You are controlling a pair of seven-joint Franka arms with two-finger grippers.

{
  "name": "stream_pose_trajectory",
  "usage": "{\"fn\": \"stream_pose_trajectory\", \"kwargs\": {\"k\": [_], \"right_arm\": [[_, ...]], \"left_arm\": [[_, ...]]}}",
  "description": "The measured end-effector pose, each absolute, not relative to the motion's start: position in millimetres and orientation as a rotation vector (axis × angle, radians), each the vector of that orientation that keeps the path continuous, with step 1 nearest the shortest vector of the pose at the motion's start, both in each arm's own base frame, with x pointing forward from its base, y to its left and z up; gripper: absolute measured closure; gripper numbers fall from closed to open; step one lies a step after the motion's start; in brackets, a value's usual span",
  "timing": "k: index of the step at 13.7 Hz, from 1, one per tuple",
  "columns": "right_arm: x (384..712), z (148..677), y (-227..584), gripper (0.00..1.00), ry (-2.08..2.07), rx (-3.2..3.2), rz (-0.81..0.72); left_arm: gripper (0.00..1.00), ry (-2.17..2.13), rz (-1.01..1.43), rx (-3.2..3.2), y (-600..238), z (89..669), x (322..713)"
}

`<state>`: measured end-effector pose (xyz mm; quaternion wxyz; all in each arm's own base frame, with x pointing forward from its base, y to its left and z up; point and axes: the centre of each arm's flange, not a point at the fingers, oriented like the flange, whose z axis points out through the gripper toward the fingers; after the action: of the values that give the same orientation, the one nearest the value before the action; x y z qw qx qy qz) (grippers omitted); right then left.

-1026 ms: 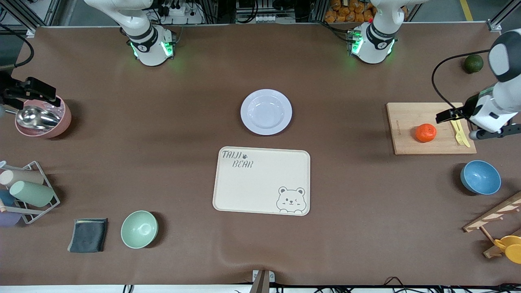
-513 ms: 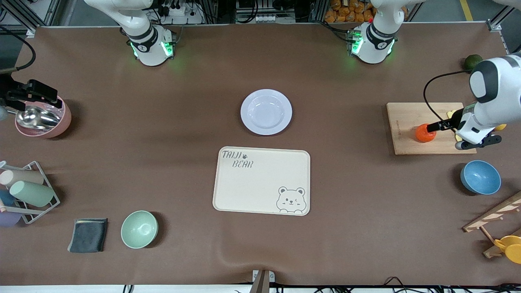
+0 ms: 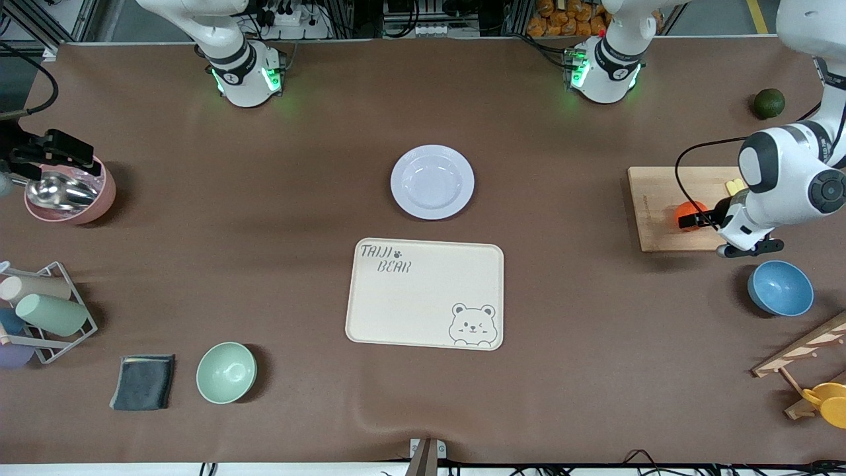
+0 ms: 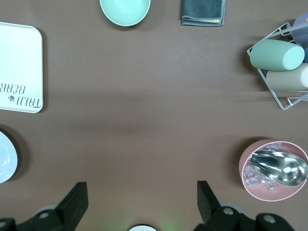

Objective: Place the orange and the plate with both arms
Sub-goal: 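Lower the left gripper and close it around the orange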

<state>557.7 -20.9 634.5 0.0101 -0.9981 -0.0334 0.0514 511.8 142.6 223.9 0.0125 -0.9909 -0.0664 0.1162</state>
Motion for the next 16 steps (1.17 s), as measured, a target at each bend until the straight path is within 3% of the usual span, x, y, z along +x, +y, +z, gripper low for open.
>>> {"fn": "stream_pose_trajectory", "kwargs": {"k": [9,11,14,16], "right_arm": [[557.7,634.5,-20.8,0.0,-0.104,-3.116,0.161],[557.7,634.5,-20.8,0.0,-0.104,-3.116,0.161],[557.7,634.4,-20.8,0.0,-0.104,-3.116,0.161],[557.8,633.9,-20.8,0.0,-0.104,-3.115,0.162]], "left_arm": [[0.0,-0.201,0.403,-3.09,142.0,209.6,508.7],[0.05,-0.199,0.417,-3.09,141.5,204.8,507.6],[0.31,-0.192,0.425,-3.089,140.5,203.4,507.8],[0.31,-0.182,0.425,-3.09,137.5,203.4,508.7]]}}
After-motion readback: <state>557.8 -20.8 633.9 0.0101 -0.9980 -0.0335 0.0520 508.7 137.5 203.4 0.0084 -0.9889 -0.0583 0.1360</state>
